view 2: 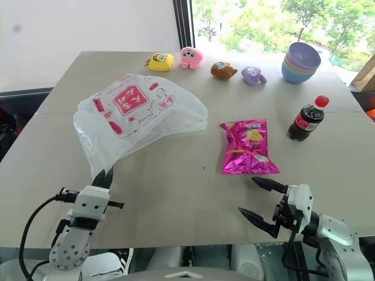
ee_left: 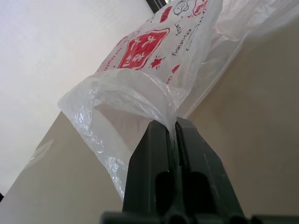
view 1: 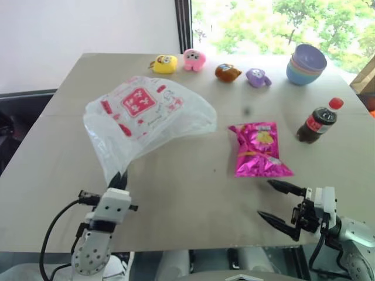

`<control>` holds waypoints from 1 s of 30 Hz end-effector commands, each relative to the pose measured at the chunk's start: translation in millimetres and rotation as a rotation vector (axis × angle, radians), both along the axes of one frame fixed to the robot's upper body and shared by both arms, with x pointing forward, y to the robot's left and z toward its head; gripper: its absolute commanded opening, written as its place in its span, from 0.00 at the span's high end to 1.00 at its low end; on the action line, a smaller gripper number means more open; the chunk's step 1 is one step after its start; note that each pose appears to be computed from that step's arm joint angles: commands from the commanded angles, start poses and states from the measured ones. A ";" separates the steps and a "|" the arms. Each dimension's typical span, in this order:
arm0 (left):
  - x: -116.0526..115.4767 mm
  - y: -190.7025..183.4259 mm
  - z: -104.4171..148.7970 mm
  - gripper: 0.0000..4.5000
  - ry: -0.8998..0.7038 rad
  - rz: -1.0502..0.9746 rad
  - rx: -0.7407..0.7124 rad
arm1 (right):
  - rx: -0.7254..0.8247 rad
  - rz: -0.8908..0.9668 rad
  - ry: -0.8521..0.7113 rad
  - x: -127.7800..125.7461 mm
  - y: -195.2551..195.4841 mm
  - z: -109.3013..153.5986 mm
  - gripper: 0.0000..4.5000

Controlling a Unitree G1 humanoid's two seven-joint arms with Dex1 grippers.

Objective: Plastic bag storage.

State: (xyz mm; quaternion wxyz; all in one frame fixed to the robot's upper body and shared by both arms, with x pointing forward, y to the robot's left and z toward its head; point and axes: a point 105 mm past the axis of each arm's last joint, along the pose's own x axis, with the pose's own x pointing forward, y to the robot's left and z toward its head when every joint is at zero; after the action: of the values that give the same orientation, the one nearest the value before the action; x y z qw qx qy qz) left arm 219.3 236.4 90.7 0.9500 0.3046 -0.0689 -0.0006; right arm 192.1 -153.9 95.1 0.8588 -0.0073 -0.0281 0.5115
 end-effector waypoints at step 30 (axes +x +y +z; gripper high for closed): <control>33.5 -43.3 75.4 0.98 -0.089 -0.249 -0.557 | -0.609 -0.288 -0.487 103.5 -6.4 12.0 0.00</control>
State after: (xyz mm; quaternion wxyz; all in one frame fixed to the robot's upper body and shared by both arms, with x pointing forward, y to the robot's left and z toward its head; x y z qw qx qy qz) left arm 256.1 195.7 149.9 0.9901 0.0209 -0.1143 -0.0784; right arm 293.0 -161.0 101.5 0.8471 -0.3815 -0.0644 0.3643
